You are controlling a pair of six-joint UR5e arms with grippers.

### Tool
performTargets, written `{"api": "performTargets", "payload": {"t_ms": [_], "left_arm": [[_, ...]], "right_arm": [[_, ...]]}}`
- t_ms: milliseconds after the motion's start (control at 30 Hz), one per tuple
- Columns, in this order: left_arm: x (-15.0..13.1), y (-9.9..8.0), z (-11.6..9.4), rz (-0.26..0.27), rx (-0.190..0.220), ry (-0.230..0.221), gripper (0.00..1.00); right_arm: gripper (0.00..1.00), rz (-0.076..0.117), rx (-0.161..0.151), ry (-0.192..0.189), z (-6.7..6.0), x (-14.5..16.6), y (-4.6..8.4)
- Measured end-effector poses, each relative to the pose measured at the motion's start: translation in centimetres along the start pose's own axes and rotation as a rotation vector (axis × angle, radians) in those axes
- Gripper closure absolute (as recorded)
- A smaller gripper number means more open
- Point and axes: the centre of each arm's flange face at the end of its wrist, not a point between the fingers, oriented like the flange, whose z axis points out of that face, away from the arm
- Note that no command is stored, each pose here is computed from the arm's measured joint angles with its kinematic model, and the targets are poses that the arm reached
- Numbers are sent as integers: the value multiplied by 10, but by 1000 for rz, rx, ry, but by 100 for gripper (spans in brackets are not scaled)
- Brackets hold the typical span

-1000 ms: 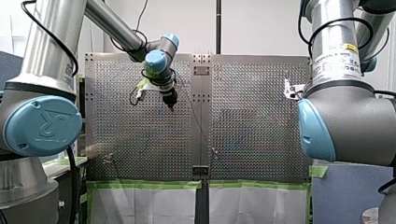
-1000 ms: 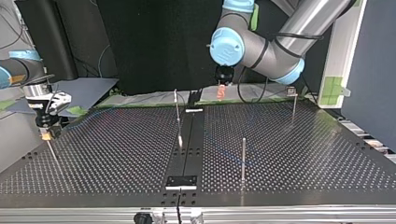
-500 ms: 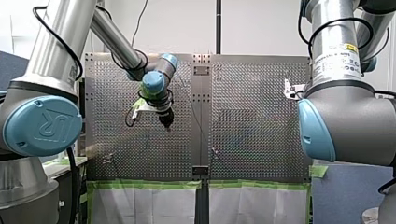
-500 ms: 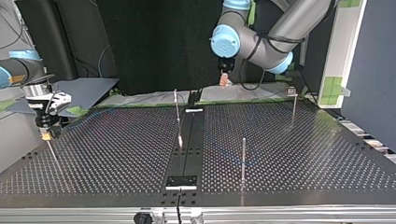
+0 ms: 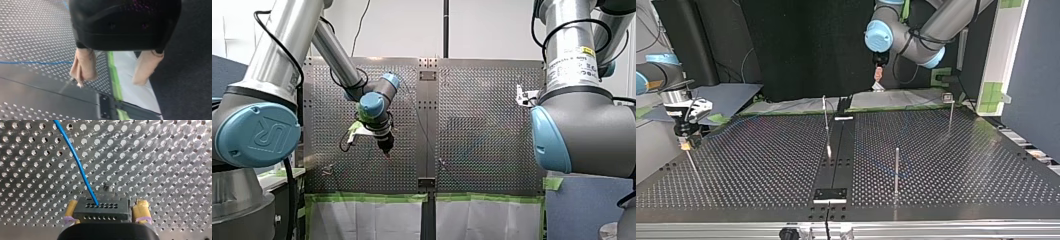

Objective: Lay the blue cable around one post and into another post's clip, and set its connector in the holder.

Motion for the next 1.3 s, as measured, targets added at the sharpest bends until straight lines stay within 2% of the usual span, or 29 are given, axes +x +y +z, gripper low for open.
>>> {"api": "performTargets", "payload": {"t_ms": [433, 733, 1167, 1300], "left_arm": [[74, 8, 13, 18, -6, 89, 0], [101, 14, 5, 16, 1, 94, 0], [144, 29, -14, -51, -10, 93, 0], [156, 33, -20, -57, -10, 93, 0]], "right_arm": [[13, 0, 0, 0, 0, 0, 0], [13, 0, 0, 0, 0, 0, 0], [13, 0, 0, 0, 0, 0, 0], [13, 0, 0, 0, 0, 0, 0]]}}
